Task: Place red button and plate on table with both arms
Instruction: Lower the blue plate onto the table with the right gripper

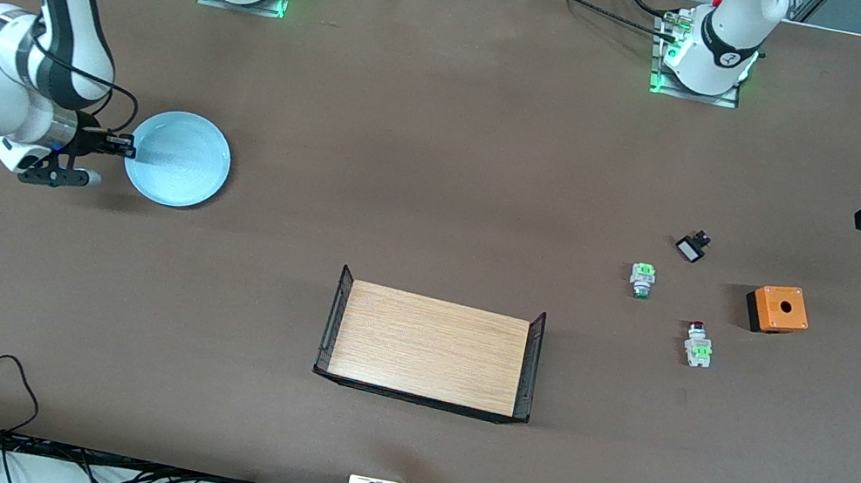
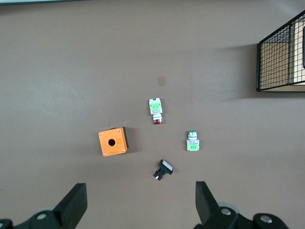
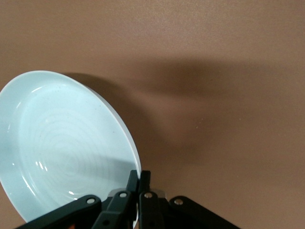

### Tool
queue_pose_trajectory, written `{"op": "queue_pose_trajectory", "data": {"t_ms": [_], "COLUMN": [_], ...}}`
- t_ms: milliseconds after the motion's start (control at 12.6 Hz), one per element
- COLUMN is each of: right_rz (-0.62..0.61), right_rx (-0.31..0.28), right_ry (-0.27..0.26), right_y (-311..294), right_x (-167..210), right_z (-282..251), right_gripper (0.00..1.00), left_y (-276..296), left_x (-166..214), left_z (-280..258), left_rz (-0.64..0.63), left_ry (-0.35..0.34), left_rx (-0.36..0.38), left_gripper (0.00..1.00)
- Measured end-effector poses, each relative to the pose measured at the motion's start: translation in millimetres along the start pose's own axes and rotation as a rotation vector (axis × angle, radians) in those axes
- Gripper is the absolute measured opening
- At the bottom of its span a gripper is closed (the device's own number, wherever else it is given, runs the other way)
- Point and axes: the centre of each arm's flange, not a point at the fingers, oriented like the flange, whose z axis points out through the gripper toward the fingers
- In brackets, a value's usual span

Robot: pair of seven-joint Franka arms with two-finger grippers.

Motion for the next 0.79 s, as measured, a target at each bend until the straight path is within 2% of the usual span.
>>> {"op": "queue_pose_trajectory", "data": {"t_ms": [317,396,792], "right_rz": [-0.002,-0.001,-0.017], "right_rx": [-0.025,-0.027,-0.025], "right_ry": [0.037,0.043,0.095], "right_y": [3,4,-11], "right_x": [-4,-4,10], "right_z": [20,20,-22], "right_gripper": [0.03,0.09,0.63], "left_y": [0,0,0], "left_x": [0,0,0], "left_z": [0,0,0], "left_rz": [-0.001,-0.002,-0.002], "left_ry": [0.001,0.001,0.001], "left_rx": [0.000,0.000,0.000], "left_gripper": [1.00,1.00,1.00]}}
